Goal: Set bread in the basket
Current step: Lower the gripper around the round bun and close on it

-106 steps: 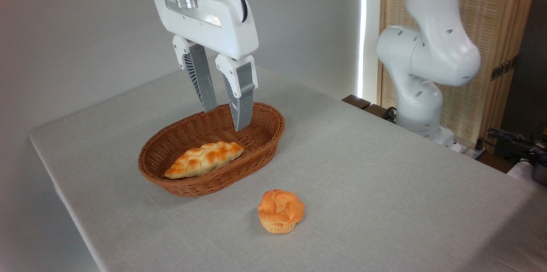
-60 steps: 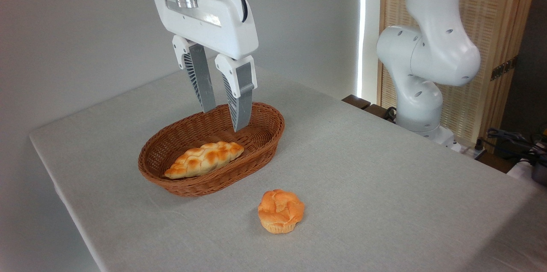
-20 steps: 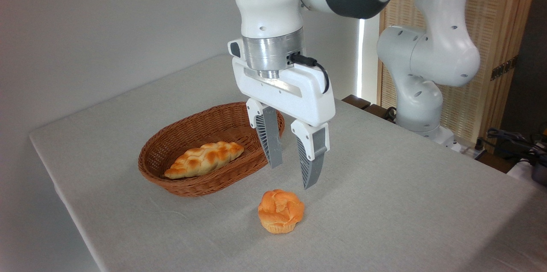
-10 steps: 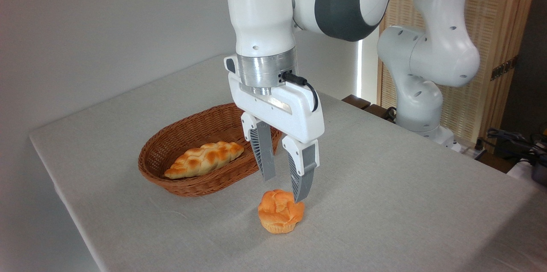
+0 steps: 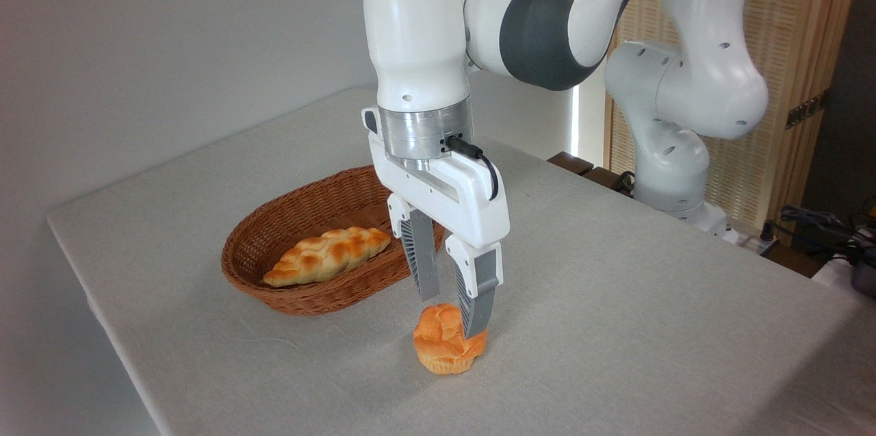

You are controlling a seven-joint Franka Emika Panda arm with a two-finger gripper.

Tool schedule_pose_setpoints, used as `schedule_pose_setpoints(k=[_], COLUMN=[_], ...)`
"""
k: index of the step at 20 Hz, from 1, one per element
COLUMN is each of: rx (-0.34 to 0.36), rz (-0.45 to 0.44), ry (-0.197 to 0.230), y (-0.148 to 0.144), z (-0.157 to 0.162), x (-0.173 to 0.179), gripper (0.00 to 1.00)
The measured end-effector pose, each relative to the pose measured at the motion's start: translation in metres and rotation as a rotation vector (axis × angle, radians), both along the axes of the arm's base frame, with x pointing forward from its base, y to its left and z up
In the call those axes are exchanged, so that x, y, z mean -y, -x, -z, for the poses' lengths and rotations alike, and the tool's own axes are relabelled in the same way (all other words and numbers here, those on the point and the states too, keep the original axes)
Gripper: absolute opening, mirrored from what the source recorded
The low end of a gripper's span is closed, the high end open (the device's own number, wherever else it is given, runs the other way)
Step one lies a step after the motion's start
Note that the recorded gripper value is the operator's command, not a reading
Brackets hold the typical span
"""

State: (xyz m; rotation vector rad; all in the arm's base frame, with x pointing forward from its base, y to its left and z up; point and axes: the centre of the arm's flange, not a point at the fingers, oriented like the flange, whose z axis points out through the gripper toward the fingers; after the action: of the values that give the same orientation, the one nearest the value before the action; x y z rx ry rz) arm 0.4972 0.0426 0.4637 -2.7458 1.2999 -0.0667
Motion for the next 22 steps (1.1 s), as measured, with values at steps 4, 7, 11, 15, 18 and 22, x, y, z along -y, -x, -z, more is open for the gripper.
schedule_pose_setpoints(k=[4, 7, 11, 15, 18, 22], rx=[-0.001, -0.004, -0.006, -0.010, 0.002, 0.004], rz=[0.000, 0.000, 0.001, 0.023, 0.051, 0.055], ry=[0.000, 0.000, 0.000, -0.014, -0.034, -0.037], y=[0.000, 0.000, 0.000, 0.002, 0.003, 0.003], z=[0.001, 0.002, 0.003, 0.022, 0.034, 0.034], x=[0.000, 0.000, 0.000, 0.005, 0.010, 0.011], gripper=[1.00, 1.00, 1.00, 0.98, 0.74, 0.47])
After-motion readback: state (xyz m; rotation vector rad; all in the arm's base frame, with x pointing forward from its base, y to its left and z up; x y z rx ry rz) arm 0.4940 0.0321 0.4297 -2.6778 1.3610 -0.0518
